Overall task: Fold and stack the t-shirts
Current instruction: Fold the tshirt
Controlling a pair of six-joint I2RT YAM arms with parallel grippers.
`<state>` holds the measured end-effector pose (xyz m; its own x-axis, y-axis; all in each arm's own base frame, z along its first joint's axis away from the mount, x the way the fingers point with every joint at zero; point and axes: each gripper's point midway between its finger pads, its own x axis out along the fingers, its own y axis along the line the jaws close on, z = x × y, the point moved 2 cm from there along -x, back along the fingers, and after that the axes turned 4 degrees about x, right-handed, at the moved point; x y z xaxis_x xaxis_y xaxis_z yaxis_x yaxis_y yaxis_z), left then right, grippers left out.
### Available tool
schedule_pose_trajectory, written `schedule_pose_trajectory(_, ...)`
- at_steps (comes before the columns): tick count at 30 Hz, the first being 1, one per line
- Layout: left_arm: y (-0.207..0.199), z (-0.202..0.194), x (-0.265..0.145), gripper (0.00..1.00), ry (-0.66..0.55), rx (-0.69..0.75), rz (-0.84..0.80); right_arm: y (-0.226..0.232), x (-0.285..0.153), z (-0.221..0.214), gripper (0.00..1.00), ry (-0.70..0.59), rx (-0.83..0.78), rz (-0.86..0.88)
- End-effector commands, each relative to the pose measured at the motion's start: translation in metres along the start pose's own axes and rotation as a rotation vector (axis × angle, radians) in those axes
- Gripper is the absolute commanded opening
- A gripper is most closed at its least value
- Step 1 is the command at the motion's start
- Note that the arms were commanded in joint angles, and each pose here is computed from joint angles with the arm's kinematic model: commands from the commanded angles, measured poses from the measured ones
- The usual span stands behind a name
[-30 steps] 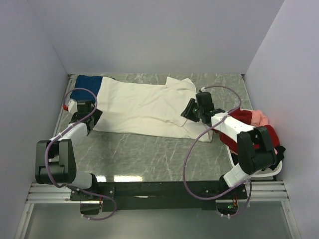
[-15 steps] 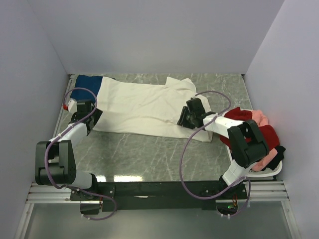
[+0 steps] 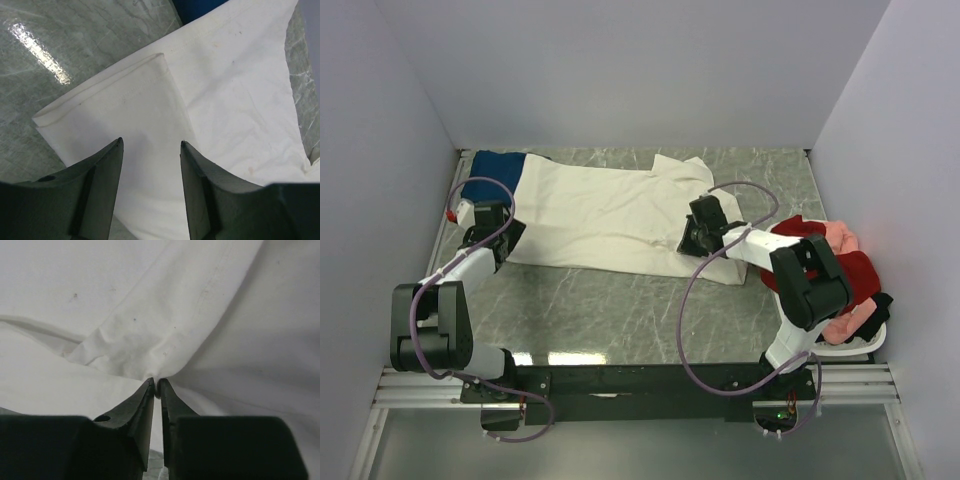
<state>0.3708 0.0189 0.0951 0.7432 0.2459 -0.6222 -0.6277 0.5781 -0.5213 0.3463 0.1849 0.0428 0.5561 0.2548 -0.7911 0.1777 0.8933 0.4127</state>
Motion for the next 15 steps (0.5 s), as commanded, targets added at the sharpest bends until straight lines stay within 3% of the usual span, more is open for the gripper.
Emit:
schedule_pose_trajectory(1,-0.005,0.003,-0.004,0.54,-0.011,-0.001,-0.032,0.022,-0.003,0.024,0.16,-0.057,-0.009,0.03)
schedule_pose_trajectory(6,-0.005,0.003,-0.004,0.54,-0.012,0.0,-0.033,0.033,-0.003,0.037,0.01,-0.065,-0.024,0.032)
schedule_pose_trajectory(15,-0.006,0.001,-0.006,0.54,-0.002,-0.004,-0.048,0.067,0.016,0.073,0.0,-0.071,-0.069,0.055)
